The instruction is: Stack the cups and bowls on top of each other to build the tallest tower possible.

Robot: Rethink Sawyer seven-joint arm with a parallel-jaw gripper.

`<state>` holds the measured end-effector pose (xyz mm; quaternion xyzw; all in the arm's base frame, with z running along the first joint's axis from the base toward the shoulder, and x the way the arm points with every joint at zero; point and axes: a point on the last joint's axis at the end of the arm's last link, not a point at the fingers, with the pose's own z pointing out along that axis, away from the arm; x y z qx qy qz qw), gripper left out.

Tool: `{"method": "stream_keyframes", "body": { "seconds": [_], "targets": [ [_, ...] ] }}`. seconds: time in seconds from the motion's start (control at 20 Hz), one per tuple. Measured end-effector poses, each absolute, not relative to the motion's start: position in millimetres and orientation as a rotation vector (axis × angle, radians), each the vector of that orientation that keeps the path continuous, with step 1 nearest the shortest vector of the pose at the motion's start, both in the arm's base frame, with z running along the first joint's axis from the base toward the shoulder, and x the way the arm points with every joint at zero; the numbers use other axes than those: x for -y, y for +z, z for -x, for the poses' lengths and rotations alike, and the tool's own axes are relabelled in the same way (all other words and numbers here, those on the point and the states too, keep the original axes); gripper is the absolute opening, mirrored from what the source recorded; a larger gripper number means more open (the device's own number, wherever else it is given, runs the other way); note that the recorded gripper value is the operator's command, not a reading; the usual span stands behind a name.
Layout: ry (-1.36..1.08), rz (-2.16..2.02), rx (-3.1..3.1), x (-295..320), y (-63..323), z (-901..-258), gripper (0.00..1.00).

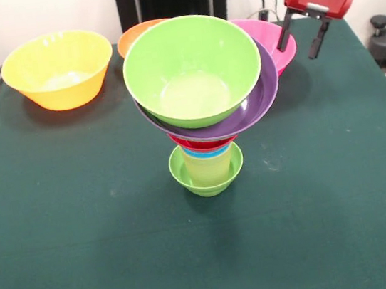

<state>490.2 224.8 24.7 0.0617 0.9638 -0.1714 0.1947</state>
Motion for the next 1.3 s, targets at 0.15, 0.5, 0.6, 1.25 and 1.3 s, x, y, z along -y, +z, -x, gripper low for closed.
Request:
{"method": "stream_keyframes", "body": {
  "seconds": [0.15, 0.5, 0.6, 1.25, 1.3],
  "targets": [
    [-0.485, -0.177, -2.704, -222.6, 18.9, -485.3, 1.0],
    [-0.486, -0.175, -2.699, -214.1, 3.7, -473.0, 1.0],
    [-0.489, -0.174, -2.698, -211.6, 0.0, -469.6, 1.0],
    [-0.483, -0.196, -2.687, -209.4, -8.0, -458.1, 1.0],
    [-0.482, -0.196, -2.687, -210.1, -8.0, -457.9, 1.0]
  ]
}}
